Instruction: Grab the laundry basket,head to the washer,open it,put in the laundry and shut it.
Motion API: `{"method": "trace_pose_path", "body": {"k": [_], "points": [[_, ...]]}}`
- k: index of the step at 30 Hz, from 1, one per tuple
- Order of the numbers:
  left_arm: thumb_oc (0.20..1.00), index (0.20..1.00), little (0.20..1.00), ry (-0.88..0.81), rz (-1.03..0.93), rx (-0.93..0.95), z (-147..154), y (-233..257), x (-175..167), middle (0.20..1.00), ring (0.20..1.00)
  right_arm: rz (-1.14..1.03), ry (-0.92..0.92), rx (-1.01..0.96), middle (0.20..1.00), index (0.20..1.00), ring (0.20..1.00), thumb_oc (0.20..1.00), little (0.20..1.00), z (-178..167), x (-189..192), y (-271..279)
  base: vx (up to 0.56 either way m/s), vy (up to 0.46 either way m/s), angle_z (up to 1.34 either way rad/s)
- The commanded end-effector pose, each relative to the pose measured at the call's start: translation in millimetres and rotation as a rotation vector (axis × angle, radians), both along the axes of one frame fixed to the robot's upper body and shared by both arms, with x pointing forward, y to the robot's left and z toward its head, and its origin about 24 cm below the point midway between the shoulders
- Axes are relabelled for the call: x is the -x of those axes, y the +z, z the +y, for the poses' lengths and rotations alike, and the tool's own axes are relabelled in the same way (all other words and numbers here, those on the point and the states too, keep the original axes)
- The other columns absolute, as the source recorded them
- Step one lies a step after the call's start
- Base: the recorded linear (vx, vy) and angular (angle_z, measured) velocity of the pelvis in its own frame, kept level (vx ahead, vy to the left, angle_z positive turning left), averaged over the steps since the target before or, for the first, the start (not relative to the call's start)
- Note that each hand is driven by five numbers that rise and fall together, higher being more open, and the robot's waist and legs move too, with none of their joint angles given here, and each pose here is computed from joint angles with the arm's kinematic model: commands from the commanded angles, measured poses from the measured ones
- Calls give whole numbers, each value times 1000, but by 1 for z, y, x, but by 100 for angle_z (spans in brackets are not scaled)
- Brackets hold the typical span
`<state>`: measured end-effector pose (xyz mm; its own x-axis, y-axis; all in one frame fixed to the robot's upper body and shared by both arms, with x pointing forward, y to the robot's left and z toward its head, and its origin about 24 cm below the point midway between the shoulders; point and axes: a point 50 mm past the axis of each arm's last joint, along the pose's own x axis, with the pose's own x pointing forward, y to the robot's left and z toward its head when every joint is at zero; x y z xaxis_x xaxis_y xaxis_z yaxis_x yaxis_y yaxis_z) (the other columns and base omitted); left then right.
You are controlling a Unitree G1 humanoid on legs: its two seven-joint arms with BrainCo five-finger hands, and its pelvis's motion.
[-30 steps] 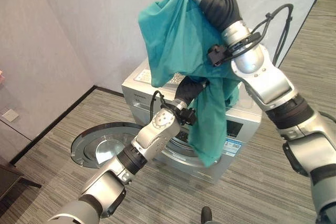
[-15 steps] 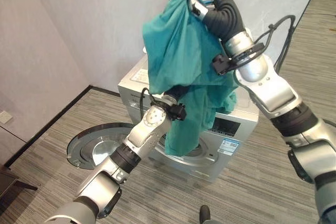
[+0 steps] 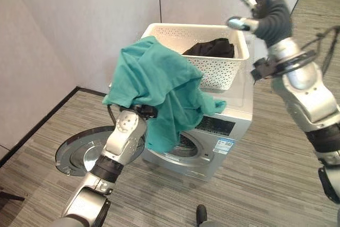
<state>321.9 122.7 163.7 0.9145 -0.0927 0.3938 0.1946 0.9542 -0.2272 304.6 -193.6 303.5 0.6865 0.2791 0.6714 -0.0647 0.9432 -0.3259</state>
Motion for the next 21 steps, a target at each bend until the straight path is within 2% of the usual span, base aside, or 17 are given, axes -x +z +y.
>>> {"method": "trace_pose_path", "body": {"k": [1, 5, 6, 7, 13, 16, 17, 18, 19, 21], "points": [[200, 200, 200, 30, -186, -18, 13, 30, 9, 200, 200, -128, -90, -78, 1000, 1000, 1000, 1000, 1000, -30, 17, 18, -20, -11, -12], [200, 200, 200, 84, -205, -17, 33, 29, 20, 200, 200, -94, -261, -153, 1000, 1000, 1000, 1000, 1000, -69, 26, -3, 4, -13, -13], [200, 200, 200, 128, -216, -23, 47, 28, 27, 200, 200, -76, -396, -158, 1000, 1000, 1000, 1000, 1000, -93, 31, -15, 13, -17, -7], [200, 200, 200, 125, -214, -25, 46, 27, 27, 200, 200, -74, -398, -158, 1000, 1000, 1000, 1000, 1000, -93, 32, -16, 17, -17, -4], [200, 200, 200, 168, -204, -71, 70, 8, 60, 200, 200, 170, -842, -46, 1000, 1000, 1000, 1000, 1000, -166, 49, -82, 32, -19, -1], [200, 200, 200, 128, -130, -69, 67, -14, 75, 200, 200, 350, -910, -25, 1000, 1000, 1000, 1000, 1000, -178, 62, -132, -19, -23, 2], [200, 200, 200, 126, -128, -70, 67, -15, 76, 200, 200, 353, -911, -24, 1000, 1000, 1000, 1000, 1000, -178, 63, -133, -3, -34, 4], [200, 200, 200, 83, -63, -67, 62, -31, 83, 200, 200, 480, -918, -50, 1000, 1000, 1000, 1000, 1000, -180, 70, -169, 30, -23, 2], [200, 200, 200, 83, -61, -68, 62, -32, 83, 200, 200, 483, -918, -50, 1000, 1000, 1000, 1000, 1000, -180, 70, -170, -19, -46, 11], [200, 200, 200, 31, 14, -89, 58, -50, 96, 200, 200, 699, -921, -48, 1000, 1000, 1000, 1000, 1000, -173, 86, -229, -3, -37, 20]]}}
